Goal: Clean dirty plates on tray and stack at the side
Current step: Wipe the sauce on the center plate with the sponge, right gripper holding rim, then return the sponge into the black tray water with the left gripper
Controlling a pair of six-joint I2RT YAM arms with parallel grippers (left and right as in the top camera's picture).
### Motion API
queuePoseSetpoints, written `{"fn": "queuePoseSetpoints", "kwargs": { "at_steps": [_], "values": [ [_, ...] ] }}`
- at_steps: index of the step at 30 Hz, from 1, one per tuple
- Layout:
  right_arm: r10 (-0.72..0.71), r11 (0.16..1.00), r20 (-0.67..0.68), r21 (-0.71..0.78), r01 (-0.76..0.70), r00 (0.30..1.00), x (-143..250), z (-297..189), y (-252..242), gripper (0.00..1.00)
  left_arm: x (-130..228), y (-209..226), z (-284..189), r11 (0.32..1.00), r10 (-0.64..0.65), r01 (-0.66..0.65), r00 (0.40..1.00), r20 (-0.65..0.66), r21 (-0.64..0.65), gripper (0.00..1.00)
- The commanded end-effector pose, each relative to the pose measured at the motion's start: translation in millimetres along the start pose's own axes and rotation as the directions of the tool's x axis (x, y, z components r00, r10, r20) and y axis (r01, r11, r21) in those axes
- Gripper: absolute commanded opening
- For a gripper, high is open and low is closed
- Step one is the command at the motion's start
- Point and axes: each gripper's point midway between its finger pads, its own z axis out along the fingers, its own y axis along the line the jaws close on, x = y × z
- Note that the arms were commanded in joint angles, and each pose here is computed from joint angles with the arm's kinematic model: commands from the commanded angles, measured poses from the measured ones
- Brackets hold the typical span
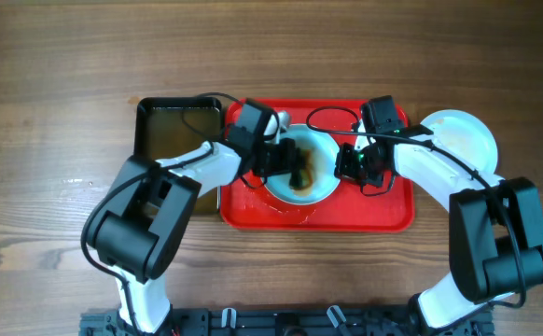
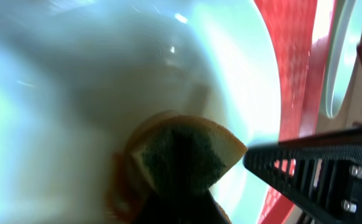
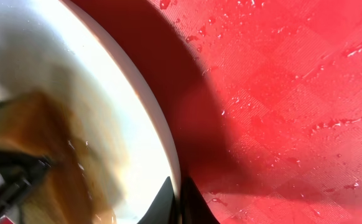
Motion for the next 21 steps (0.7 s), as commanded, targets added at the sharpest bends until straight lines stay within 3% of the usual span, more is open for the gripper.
{"fn": "queuePoseSetpoints", "kwargs": {
  "at_steps": [1,3,5,7,9,12,16,21],
  "values": [
    [-0.011,1.0,-0.024,0.022,0.012,1.0,5.5,7.8,-6.3,0.04,-23.8,40.1,-17.1,0.988,-0.05,0.065,0.993,0.107,-0.139,0.04],
    [-0.011,1.0,-0.025,0.022,0.012,1.0,5.5,7.8,-6.3,0.04,-27.0,43.4,-28.0,0.983,-0.03,0.052,0.992,0.125,-0.178,0.04],
    [-0.011,1.0,-0.025,0.023,0.012,1.0,5.6,7.8,-6.4,0.04,-27.9,11.1,-49.6,0.992,0.066,-0.053,0.991,0.115,-0.114,0.04],
    [-0.011,1.0,-0.024,0.022,0.011,1.0,5.4,7.8,-6.2,0.05,-37.4,-24.2,-94.6,0.985,0.162,-0.147,0.967,0.194,-0.09,0.04],
    [-0.011,1.0,-0.024,0.022,0.011,1.0,5.4,7.8,-6.2,0.05,-44.0,-25.9,-123.2,0.975,0.201,-0.168,0.947,0.251,-0.147,0.04],
    [-0.011,1.0,-0.025,0.022,0.011,1.0,5.5,7.8,-6.2,0.05,-51.7,12.3,-165.5,0.954,0.153,-0.057,0.938,0.312,-0.295,0.04],
    [-0.01,1.0,-0.025,0.022,0.011,1.0,5.5,7.8,-6.2,0.05,-46.9,83.4,-198.3,0.887,0.134,0.003,0.955,0.263,-0.461,0.04],
    [-0.01,1.0,-0.025,0.022,0.011,1.0,5.6,7.8,-6.3,0.05,-28.2,139.1,-195.8,0.837,0.052,0.056,0.982,0.182,-0.544,0.04]
  ]
}}
